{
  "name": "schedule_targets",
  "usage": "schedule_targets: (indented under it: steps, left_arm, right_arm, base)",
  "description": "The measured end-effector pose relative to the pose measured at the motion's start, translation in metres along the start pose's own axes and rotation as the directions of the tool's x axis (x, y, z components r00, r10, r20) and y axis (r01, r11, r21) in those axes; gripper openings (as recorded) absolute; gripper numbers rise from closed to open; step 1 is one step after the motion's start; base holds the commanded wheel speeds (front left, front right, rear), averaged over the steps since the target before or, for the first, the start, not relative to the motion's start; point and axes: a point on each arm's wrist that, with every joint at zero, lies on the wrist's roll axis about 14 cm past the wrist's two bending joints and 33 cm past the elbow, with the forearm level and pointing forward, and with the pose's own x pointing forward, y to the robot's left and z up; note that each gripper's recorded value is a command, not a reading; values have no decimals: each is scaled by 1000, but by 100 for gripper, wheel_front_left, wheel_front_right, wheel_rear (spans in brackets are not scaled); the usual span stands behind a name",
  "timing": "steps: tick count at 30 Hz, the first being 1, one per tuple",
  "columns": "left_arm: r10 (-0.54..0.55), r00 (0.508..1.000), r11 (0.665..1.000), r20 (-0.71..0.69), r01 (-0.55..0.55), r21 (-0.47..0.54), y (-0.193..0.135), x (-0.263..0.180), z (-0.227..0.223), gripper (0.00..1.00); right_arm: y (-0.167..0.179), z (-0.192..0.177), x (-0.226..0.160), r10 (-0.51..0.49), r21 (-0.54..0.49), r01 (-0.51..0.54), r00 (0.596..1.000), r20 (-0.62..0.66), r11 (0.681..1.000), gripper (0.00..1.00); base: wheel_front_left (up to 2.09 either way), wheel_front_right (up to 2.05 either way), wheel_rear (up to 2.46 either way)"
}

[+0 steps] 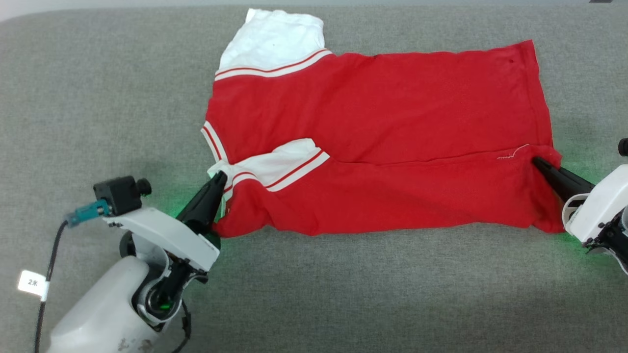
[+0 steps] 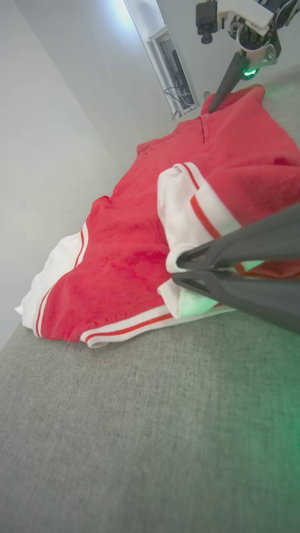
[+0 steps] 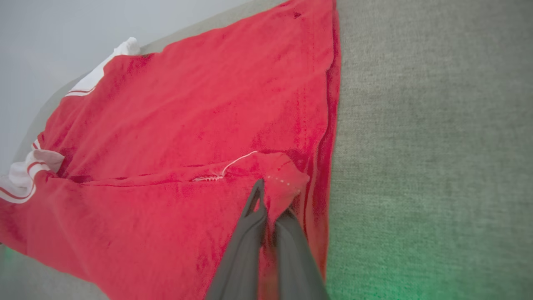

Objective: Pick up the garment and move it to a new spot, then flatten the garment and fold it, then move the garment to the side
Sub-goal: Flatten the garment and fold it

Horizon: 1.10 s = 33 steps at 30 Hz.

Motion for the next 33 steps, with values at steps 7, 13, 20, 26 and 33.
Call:
schedule_targets:
  steps: [7, 13, 20, 26, 33]
  left_arm:
    - [-4, 1000, 991, -11, 5, 134, 5, -4, 16, 100]
    - [26, 999, 942, -47, -9, 334, 9, -14, 46, 100]
    - [123, 967, 902, -224, -15, 431, 3, -31, 45, 100]
    - [180, 839, 940, -514, 8, 342, -6, -57, -3, 100]
    - [195, 751, 961, -631, -19, 274, 1, -61, -36, 100]
  right_arm:
    - [5, 17, -3, 15, -63, -8, 994, 109, 998, 100]
    - [9, 33, -15, 32, -69, -19, 981, 191, 997, 100]
    - [19, 42, -23, 66, -106, -43, 973, 222, 993, 100]
    - [21, 41, -24, 77, -125, -50, 972, 222, 991, 100]
    - [16, 40, -24, 69, -127, -41, 971, 227, 991, 100]
  base:
    - [0, 0, 0]
    - [0, 0, 0]
    - [0, 0, 0]
    - [0, 0, 0]
    - [0, 0, 0]
